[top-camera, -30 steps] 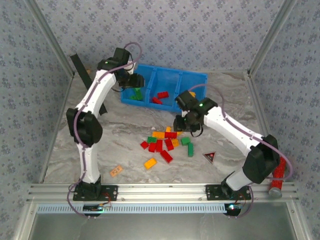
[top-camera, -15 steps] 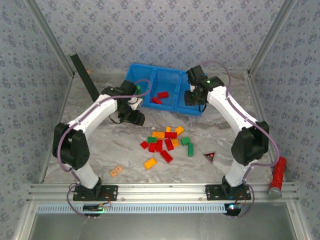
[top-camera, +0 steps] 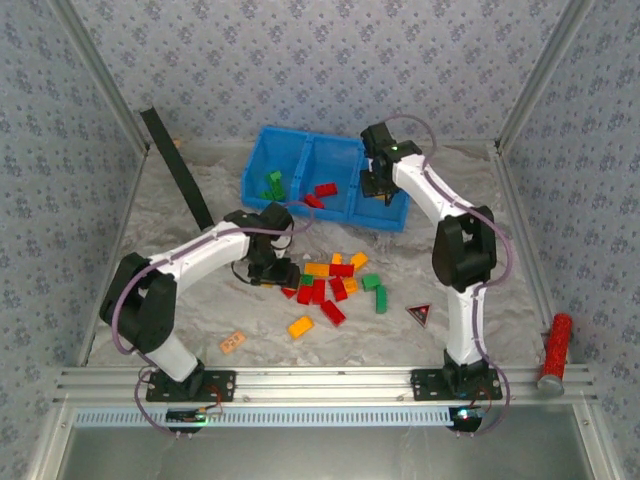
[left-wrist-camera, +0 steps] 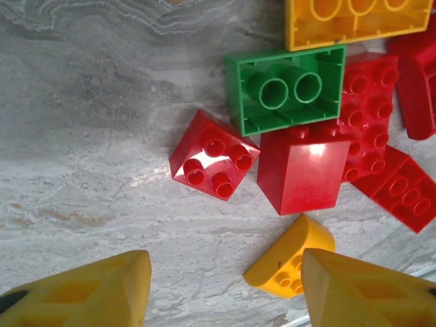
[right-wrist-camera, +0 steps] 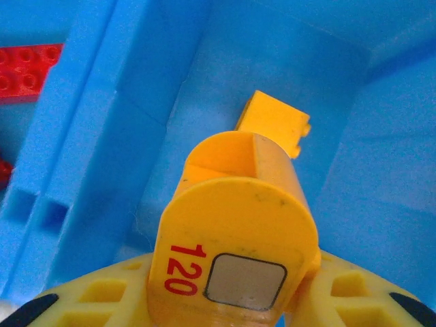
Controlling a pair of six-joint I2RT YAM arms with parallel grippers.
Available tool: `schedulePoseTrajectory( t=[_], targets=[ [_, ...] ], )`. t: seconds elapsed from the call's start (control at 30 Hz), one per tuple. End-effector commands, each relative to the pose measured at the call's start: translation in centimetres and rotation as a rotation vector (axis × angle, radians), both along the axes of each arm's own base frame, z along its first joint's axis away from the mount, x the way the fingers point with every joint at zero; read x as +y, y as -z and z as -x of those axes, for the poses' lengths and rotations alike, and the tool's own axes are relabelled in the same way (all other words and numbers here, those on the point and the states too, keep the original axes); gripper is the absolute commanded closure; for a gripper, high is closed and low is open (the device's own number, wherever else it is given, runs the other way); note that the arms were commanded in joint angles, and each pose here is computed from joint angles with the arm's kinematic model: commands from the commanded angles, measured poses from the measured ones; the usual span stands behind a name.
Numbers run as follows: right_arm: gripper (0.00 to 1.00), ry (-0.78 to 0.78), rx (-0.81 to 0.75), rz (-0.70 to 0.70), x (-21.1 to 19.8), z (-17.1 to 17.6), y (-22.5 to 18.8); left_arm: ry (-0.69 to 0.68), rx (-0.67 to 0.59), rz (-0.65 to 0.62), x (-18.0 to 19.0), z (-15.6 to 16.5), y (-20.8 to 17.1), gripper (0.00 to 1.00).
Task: Sort the legos into containers by color
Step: Place the lego in the container, then pick up the lego from the center of the table.
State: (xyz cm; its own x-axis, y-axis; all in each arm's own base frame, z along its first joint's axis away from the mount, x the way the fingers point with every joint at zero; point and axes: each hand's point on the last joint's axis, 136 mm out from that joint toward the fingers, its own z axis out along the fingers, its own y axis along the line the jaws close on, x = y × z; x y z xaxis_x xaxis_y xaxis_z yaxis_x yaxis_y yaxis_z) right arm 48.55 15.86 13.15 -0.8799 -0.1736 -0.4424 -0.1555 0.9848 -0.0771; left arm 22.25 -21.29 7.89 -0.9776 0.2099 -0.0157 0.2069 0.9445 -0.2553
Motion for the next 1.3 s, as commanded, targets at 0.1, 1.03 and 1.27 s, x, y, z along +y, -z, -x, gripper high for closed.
schedulePoseTrajectory(
  t=[0.1,1.03,1.27],
  targets=[
    [0.66,0.016,0.013,0.033,-1.0,-1.4,2.0,-0.089,-0.015,0.000,-0.3,-0.8,0.1,0.39],
    [0.40,-0.002,0.017,0.024,-0.9,-1.2,3.9,-0.065,0.083,-0.111,-1.2,-0.1,4.7,0.39],
    [0.35,-0.006,-0.009,0.021,-1.0,0.0,1.9,-0.059,0.081,-0.116,-1.6,-0.7,5.4,0.39]
  ],
)
